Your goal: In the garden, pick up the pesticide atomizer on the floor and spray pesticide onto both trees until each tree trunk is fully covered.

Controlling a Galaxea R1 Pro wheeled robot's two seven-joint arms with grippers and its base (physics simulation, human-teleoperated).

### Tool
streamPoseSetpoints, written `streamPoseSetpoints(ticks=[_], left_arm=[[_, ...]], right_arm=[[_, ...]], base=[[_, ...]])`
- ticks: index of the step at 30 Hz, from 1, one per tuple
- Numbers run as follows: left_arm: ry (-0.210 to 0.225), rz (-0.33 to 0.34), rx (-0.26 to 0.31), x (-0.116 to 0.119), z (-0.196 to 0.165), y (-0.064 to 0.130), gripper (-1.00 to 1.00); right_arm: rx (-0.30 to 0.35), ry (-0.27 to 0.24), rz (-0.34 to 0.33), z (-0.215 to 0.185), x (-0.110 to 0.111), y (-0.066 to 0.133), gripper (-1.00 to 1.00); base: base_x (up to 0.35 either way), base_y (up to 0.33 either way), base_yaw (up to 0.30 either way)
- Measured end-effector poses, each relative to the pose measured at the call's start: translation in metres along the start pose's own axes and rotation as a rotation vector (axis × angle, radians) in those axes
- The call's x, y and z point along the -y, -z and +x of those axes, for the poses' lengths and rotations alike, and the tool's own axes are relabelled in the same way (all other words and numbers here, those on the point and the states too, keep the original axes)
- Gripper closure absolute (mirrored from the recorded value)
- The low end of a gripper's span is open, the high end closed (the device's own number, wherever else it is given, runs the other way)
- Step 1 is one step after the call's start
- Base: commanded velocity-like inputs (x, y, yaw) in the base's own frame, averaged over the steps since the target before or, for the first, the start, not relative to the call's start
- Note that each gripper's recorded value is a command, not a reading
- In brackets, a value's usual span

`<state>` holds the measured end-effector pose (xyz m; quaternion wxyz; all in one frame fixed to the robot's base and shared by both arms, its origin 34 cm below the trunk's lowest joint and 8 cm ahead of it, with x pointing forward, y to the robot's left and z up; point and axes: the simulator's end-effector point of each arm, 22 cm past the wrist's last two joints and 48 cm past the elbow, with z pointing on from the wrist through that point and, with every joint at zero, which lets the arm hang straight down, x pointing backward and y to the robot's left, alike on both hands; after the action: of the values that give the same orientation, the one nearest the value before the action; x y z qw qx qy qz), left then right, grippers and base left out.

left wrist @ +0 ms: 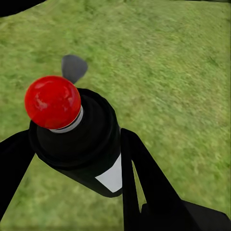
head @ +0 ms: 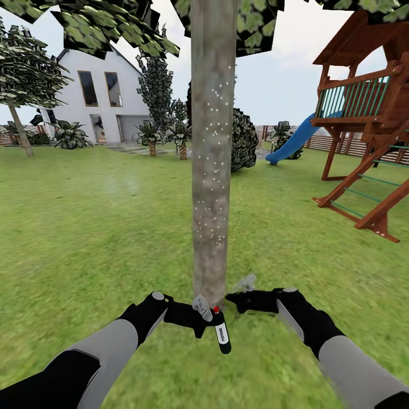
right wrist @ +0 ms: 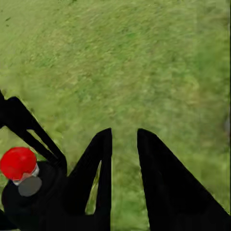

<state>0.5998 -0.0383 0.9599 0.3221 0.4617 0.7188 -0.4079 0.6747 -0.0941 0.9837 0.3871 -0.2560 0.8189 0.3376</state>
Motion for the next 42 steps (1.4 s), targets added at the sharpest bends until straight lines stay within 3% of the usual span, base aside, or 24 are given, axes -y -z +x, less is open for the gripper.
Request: streamPoseSetpoints(ticks=[2,4,6,8,10,12,13,14,17,18,19,20,21,23,25,27,29,33,42], left_arm=[[0.000,0.000,0.000,0.000,0.000,0.000,1.00],[0.001,0.000,0.001,0.000,0.000,0.000,1.00],[0.003,-0.003,0.002,-0.001,0.000,0.000,1.00],[0.006,-0.009,0.002,-0.002,0.001,0.001,1.00],[0.014,-0.015,0.009,-0.004,0.001,0.002,1.00],[0.060,-0.053,0.043,-0.015,0.001,0.007,1.00],[0.117,-0.119,0.065,-0.031,0.009,0.015,1.00],[0.163,-0.180,0.080,-0.046,0.016,0.021,1.00],[0.311,-0.425,0.087,-0.101,0.058,0.056,1.00],[0.436,-0.561,0.159,-0.133,0.073,0.091,1.00],[0.482,-0.646,0.178,-0.156,0.093,0.135,1.00],[0.545,-0.700,0.244,-0.171,0.096,0.161,1.00],[0.576,-0.743,0.268,-0.180,0.104,0.184,1.00],[0.584,-0.770,0.266,-0.185,0.110,0.194,1.00],[0.591,-0.799,0.261,-0.189,0.115,0.199,1.00],[0.597,-0.822,0.255,-0.192,0.118,0.203,1.00],[0.598,-0.829,0.253,-0.193,0.119,0.204,1.00],[0.598,-0.832,0.251,-0.193,0.120,0.205,1.00],[0.600,-0.831,0.247,-0.192,0.123,0.204,1.00]], right_arm=[[0.019,0.017,0.089,-0.018,0.031,0.015,-1.00],[0.055,0.002,0.170,-0.032,0.066,0.041,-1.00],[0.113,-0.037,0.284,-0.046,0.107,0.073,-1.00],[0.167,-0.102,0.457,-0.051,0.158,0.111,-1.00],[0.129,-0.190,0.684,0.003,0.219,0.149,-1.00],[0.109,-0.228,0.804,0.064,0.248,0.169,-1.00],[0.089,-0.250,0.850,0.102,0.255,0.178,-1.00],[0.045,-0.283,0.878,0.141,0.256,0.184,-1.00],[-0.017,-0.319,0.917,0.206,0.247,0.196,-1.00],[-0.067,-0.343,0.923,0.247,0.234,0.200,-1.00],[-0.095,-0.353,0.922,0.267,0.227,0.202,-1.00],[-0.130,-0.367,0.919,0.293,0.216,0.204,-1.00],[-0.189,-0.392,0.912,0.336,0.196,0.208,-1.00],[-0.247,-0.418,0.903,0.377,0.173,0.213,-1.00],[-0.322,-0.452,0.884,0.429,0.139,0.219,-1.00],[-0.420,-0.498,0.860,0.492,0.090,0.231,-1.00],[-0.469,-0.521,0.850,0.522,0.065,0.242,-1.00],[-0.494,-0.536,0.845,0.539,0.050,0.248,-1.00],[-0.492,-0.545,0.830,0.540,0.041,0.238,-1.00]], base=[[0.000,0.000,0.000],[0.000,0.000,0.000],[0.000,0.000,0.000],[0.000,0.000,0.000],[0.000,0.000,0.000],[0.000,0.000,0.000],[0.000,0.000,0.000],[0.000,0.000,0.000],[0.000,0.000,0.000],[0.000,0.000,0.000],[0.000,0.000,0.000],[0.000,0.000,0.000],[-0.005,0.000,0.000],[-0.048,0.000,0.000],[-0.114,0.000,0.000],[-0.222,0.000,0.000],[-0.306,0.000,0.000],[-0.147,0.000,0.000],[-0.009,0.000,0.000]])
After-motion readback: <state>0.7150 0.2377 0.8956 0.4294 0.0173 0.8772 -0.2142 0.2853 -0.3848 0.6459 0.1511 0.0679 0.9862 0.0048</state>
